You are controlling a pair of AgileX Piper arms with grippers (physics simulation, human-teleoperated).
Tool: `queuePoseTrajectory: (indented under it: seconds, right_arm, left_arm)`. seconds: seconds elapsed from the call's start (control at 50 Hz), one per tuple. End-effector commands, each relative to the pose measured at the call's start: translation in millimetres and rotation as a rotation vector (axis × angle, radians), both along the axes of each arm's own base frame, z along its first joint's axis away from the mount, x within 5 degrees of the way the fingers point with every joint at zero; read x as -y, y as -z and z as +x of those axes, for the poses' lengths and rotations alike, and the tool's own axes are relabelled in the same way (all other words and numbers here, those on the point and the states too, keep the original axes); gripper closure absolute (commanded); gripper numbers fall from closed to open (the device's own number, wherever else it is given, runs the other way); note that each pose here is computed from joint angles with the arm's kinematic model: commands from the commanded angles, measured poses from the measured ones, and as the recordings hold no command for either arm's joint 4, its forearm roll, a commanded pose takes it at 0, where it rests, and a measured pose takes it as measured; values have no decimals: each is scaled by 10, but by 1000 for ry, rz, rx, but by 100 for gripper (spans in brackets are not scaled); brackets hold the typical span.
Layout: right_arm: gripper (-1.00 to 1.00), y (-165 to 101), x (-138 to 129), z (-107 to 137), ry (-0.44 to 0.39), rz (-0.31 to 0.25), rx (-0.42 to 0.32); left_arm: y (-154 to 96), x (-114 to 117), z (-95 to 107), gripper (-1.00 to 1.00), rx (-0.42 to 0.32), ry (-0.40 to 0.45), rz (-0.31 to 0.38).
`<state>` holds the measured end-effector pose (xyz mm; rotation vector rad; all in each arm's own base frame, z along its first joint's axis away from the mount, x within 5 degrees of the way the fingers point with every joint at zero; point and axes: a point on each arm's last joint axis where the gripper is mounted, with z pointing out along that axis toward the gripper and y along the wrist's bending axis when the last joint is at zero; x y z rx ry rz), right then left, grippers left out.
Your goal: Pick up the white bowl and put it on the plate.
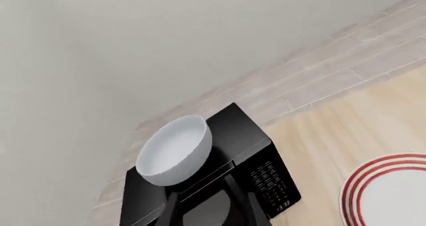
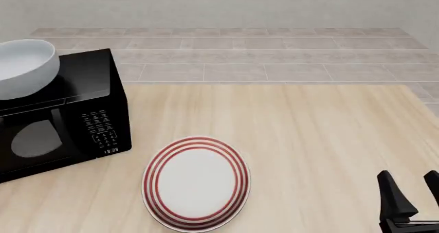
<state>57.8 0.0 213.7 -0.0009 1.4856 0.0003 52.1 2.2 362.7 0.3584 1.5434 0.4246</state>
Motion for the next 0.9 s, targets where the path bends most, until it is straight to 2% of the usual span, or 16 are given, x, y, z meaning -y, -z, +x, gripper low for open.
queuePoseTrajectory:
  seconds: [0.02,0.14,0.22,0.24,0.26,0.3,0.36,0.48,0.5,0.6,0.7,0.78,0.82,0.84,0.88,0.9]
  right_arm:
    - [-100,1,0,-4,1,0,0]
    - [-100,1,0,-4,1,0,0]
    - [-100,1,0,-5,1,0,0]
    - [-100,1,0,-4,1,0,0]
    - [-100,1,0,-4,1,0,0]
    - [-100,1,0,-4,1,0,0]
    - [-100,1,0,-4,1,0,0]
    - [-100,1,0,-4,0,0,0]
    - [-100,1,0,-4,1,0,0]
    - [-100,1,0,-4,1,0,0]
    - [-100,1,0,-4,0,0,0]
    - [-100,1,0,-4,0,0,0]
    - [-100,1,0,-4,1,0,0]
    - [-100,1,0,-4,1,0,0]
    - [-100,1,0,-4,1,0,0]
    - [-100,1,0,-4,1,0,0]
  left_arm:
    - [-396,-7,9,-100,-56,-9,154]
    - [-465,-13,60,-100,-122,-7,201]
    - [-481,-25,112,-100,-170,-11,258]
    - [-372,-34,136,-100,-188,-18,274]
    - [-443,-34,150,-100,-201,-13,294]
    - [-519,-36,202,-100,-243,-4,290]
    - [-666,-32,188,-100,-254,4,294]
    - [-661,-35,310,-100,-327,31,344]
    - [-681,-32,326,-100,-313,34,354]
    - [-602,-37,425,-100,-349,52,409]
    - [-703,-44,504,-100,-352,52,421]
    - [-546,-70,511,-100,-357,43,511]
    - [-658,-63,530,-100,-362,51,502]
    - [-583,-69,537,-100,-366,48,506]
    - [-658,-79,570,-100,-372,45,514]
    - [-600,-78,575,-100,-377,47,515]
